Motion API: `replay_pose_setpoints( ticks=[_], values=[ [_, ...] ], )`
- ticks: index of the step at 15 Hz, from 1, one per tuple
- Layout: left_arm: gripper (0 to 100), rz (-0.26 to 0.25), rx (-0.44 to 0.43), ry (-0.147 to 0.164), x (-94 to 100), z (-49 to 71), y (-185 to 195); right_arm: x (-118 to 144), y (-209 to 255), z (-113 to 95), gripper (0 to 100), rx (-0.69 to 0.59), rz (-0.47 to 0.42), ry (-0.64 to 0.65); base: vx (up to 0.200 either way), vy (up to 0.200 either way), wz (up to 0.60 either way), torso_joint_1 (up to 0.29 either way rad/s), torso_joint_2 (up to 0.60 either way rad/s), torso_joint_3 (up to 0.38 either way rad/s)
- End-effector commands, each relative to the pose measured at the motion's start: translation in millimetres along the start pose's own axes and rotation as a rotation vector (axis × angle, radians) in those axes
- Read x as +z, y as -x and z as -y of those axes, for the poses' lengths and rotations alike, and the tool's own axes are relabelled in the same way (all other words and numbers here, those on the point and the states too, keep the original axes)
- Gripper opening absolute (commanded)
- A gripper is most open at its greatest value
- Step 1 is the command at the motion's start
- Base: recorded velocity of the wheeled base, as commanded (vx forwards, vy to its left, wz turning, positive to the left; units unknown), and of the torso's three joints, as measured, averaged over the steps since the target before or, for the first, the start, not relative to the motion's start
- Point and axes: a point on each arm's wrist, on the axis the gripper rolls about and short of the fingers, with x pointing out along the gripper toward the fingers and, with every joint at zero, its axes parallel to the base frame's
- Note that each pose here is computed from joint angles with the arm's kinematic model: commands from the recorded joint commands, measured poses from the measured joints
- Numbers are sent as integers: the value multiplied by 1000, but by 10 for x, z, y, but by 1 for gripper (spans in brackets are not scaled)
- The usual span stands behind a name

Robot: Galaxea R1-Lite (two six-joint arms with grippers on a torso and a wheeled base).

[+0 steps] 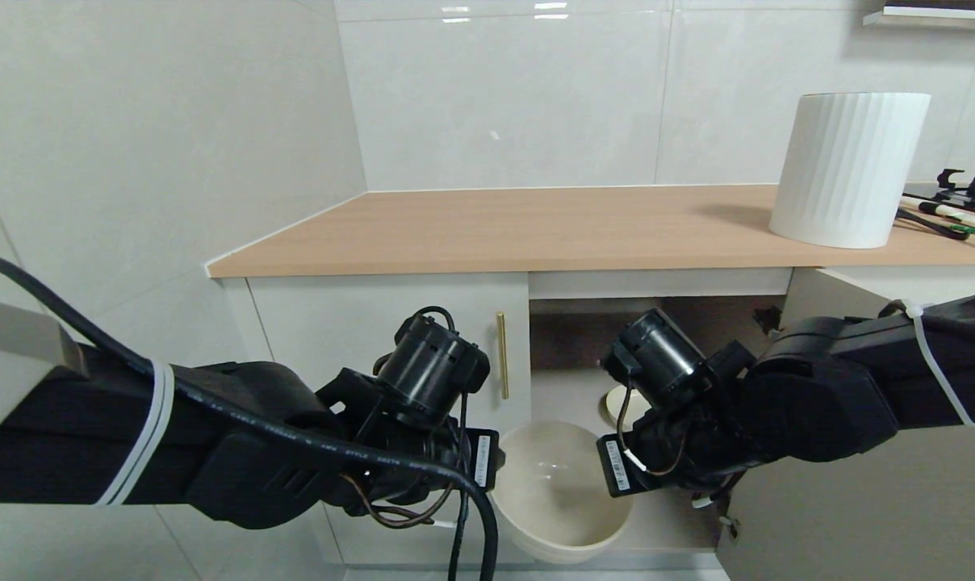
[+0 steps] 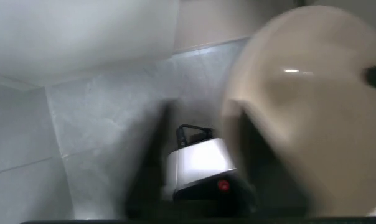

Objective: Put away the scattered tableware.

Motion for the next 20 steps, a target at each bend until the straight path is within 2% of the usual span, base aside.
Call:
replay_pose_setpoints(
  ticks=[1,5,9,10,11,15,20],
  values=[
    [100,7,-15,4,13,13,10,7,-12,-18,0,13,4,0,0,0,0,0,0,0],
    [100,7,-15,4,13,13,10,-1,-156,19,0,-14,-23,-7,0,0,0,0,0,0],
    [100,15,-19,6,24,13,40,200,-627,421,0,-84,40,-170,0,0,0,0,0,0],
    [100,16,-20,6,26,13,45,214,-662,451,0,-87,47,-181,0,0,0,0,0,0],
    [100,19,-22,7,29,12,55,313,-820,628,0,-98,108,-249,0,0,0,0,0,0],
    [100,20,-22,7,31,12,60,458,-1214,1056,0,-180,255,-377,0,0,0,0,0,0],
    [100,20,-22,7,31,12,60,541,-1294,1277,0,-191,317,-429,0,0,0,0,0,0]
  ],
)
